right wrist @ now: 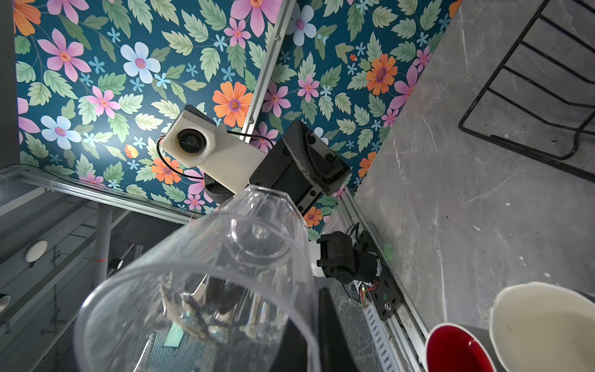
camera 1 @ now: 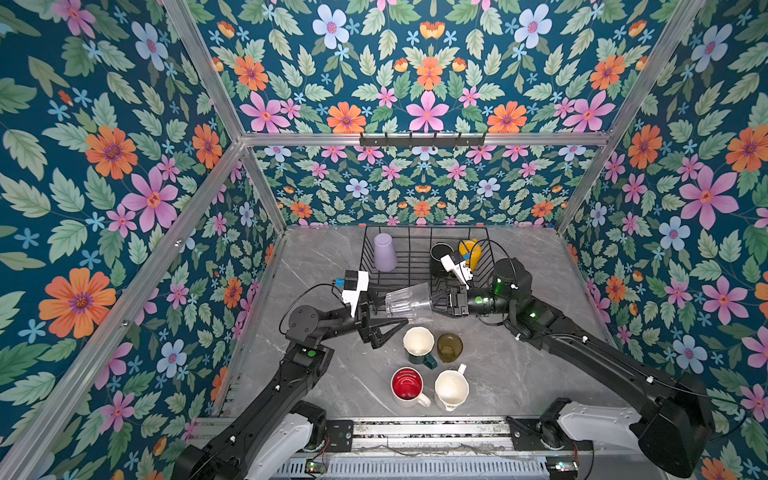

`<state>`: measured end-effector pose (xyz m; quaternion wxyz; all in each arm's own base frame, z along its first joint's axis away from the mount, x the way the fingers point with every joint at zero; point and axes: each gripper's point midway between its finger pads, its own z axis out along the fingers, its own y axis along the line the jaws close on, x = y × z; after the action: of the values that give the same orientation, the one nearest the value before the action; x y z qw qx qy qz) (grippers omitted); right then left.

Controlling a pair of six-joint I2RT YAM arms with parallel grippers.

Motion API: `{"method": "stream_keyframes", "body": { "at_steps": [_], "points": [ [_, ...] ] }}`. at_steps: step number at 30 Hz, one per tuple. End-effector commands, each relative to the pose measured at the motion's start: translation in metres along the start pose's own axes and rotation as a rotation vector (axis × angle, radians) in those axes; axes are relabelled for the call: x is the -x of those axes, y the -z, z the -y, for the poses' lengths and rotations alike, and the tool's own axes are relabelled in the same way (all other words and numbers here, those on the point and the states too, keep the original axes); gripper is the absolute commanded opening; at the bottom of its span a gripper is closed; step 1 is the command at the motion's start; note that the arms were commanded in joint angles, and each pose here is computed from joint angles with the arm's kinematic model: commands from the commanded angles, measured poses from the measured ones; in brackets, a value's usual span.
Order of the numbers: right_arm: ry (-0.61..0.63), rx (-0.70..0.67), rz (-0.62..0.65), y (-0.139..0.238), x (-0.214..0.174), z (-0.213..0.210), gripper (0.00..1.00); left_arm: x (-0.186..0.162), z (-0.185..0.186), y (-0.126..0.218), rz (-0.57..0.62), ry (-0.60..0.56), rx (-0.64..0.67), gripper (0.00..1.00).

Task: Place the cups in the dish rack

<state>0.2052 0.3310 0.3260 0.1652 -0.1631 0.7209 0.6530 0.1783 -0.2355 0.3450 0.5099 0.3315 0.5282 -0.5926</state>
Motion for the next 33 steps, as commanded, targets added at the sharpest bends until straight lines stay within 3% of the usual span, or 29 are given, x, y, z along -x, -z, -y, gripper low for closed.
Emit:
{"method": "stream_keyframes", "body": {
  "at_steps": [1,16,27,33],
  "points": [
    [0.065,0.072,-0.011,-0.006,0.002,-0.018,0.00,0.005,0.008,0.000,0.013,-0.024,-0.032,0.99],
    [0.028,0.114,-0.060,-0.022,0.001,-0.019,0.00,0.005,0.019,0.003,0.017,-0.024,-0.081,0.89],
    [0.015,0.116,-0.086,-0.028,-0.002,-0.017,0.00,0.007,0.022,0.003,0.017,-0.028,-0.089,0.88],
    [0.006,0.107,-0.090,-0.029,-0.003,-0.015,0.00,0.007,0.023,0.003,0.019,-0.023,-0.097,0.72]
  ]
}}
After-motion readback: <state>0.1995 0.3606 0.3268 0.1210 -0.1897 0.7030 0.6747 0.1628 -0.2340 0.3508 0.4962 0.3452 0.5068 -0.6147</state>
